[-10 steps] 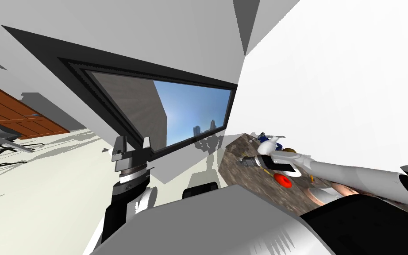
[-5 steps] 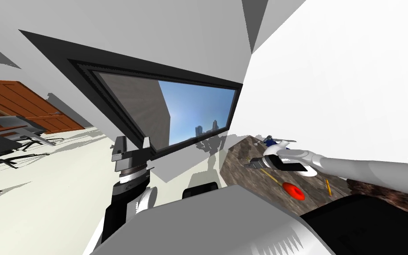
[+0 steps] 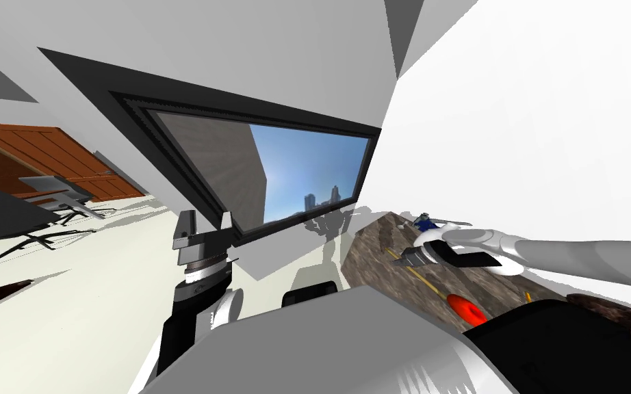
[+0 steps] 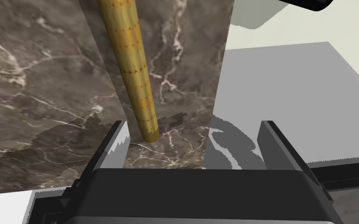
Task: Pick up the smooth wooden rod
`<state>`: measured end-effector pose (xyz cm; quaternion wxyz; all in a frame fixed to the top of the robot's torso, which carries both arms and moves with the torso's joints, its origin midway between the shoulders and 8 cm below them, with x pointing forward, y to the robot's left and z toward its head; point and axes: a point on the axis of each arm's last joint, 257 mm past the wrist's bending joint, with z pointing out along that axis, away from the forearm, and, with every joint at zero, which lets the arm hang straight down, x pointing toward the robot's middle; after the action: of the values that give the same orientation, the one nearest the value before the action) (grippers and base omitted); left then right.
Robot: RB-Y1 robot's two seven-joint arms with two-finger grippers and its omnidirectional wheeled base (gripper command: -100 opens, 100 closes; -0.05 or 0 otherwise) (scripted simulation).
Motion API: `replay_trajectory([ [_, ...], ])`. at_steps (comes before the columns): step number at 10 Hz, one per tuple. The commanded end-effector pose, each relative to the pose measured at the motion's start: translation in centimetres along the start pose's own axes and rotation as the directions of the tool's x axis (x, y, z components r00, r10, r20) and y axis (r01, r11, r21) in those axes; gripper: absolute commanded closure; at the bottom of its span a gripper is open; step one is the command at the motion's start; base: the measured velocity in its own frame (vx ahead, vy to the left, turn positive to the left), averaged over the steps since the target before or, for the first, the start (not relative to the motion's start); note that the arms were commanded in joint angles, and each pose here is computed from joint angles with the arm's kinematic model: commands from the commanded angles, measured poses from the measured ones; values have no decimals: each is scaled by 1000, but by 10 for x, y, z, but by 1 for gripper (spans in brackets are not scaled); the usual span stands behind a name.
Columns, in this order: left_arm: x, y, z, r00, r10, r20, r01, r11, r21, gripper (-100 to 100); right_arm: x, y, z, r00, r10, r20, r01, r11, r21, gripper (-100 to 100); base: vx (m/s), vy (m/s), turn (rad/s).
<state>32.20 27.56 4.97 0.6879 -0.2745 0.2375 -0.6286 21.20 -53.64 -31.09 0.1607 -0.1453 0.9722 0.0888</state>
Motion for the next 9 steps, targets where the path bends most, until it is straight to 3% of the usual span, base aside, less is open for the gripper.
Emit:
replay_trajectory([
  [1, 0, 0, 0, 1000, 0, 0, 0, 1000, 0, 0, 26, -10, -6, 999, 4, -54, -3, 1000, 25, -100, 22, -45, 57],
  [4, 0, 0, 0, 1000, 0, 0, 0, 1000, 0, 0, 70, -16, -12, 990, 27, -136, -22, 999, 42, -100, 13, -49, 30],
  [5, 0, 0, 0, 1000, 0, 0, 0, 1000, 0, 0, 59, -15, -12, 993, 23, -118, -19, 999, 38, -100, 4, -22, 3],
  [6, 0, 0, 0, 1000, 0, 0, 0, 1000, 0, 0, 61, -15, -12, 992, 24, -121, -19, 999, 40, 0, 0, 0, 0],
  [7, 0, 0, 0, 1000, 0, 0, 0, 1000, 0, 0, 64, -21, -11, 993, 16, -117, -13, 999, 33, -100, 13, 29, 21],
  [9, 0, 0, 0, 1000, 0, 0, 0, 1000, 0, 0, 67, -26, -9, 994, 10, -113, -8, 1000, 25, -100, 19, 43, 9],
])
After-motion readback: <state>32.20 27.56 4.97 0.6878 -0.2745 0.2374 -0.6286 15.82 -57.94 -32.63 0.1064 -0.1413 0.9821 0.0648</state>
